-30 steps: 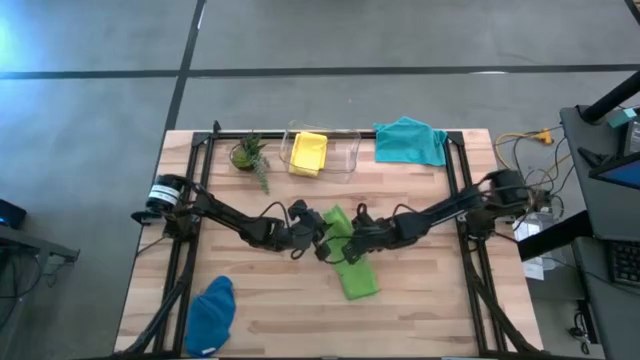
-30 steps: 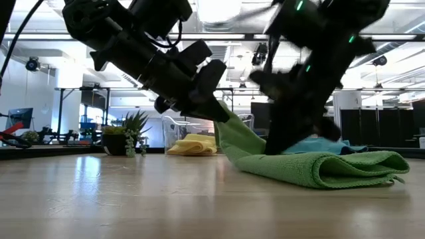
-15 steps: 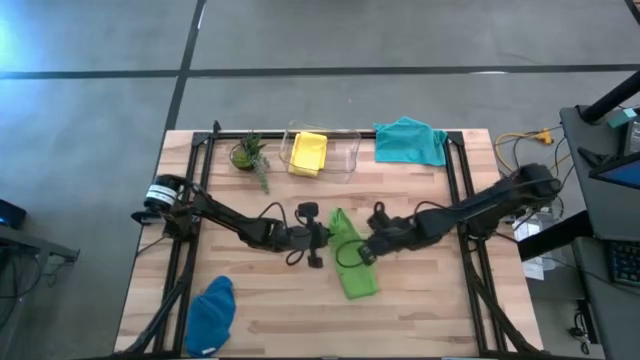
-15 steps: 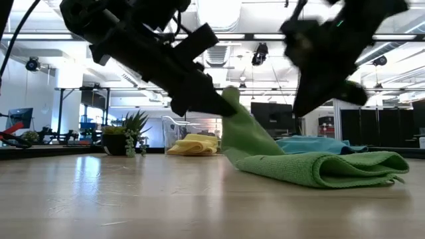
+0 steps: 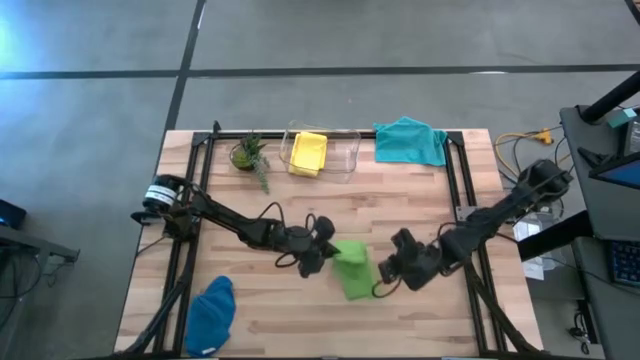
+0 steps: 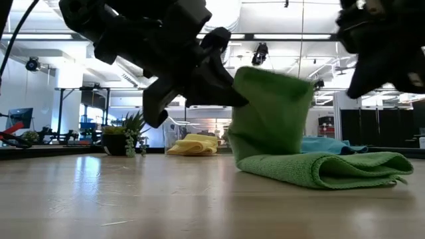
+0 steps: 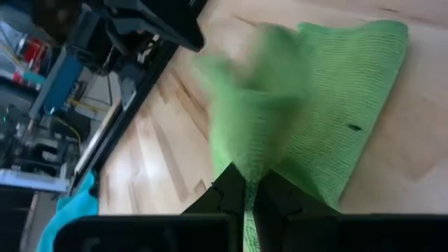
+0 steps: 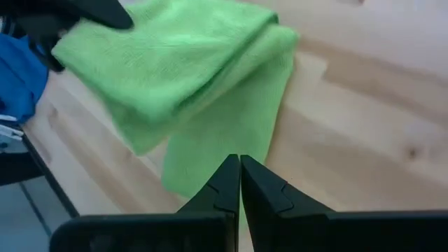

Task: Fold microfiber towels
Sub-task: Fold the green towel

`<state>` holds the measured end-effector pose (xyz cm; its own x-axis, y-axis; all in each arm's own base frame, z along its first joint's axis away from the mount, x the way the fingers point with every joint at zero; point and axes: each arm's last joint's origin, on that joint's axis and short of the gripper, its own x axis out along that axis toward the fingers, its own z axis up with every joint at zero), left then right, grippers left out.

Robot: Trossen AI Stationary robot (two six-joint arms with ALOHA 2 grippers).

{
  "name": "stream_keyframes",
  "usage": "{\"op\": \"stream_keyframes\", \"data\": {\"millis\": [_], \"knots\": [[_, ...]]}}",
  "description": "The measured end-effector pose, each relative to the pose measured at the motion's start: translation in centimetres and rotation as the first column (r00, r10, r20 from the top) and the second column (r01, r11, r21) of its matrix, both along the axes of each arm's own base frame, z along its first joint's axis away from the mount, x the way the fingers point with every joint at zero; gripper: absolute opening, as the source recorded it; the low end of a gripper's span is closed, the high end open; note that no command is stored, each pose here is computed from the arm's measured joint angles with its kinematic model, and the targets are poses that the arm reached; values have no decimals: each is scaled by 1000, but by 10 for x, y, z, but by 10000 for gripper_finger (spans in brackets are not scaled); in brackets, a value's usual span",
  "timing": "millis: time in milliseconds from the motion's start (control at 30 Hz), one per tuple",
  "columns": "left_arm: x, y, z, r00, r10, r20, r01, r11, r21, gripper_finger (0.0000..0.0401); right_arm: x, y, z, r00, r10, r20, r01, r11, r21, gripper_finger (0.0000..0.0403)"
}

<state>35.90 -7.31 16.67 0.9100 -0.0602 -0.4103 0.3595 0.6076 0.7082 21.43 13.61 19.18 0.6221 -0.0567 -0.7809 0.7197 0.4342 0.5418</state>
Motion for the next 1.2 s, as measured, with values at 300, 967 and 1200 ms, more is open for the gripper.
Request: {"op": "stream_keyframes", "data": {"millis": [300,967,1200], "knots": [[6,-2,10,998,59,15,-56,984,-169,0,-16,29,-11,995,-100,16,99,992,76,9],[14,-6,23,960,278,-36,-252,796,-551,0,15,50,44,905,252,342,-75,887,-455,42],[14,-3,23,955,293,-43,-265,780,-567,0,19,53,52,902,413,126,-235,713,-661,144]]}}
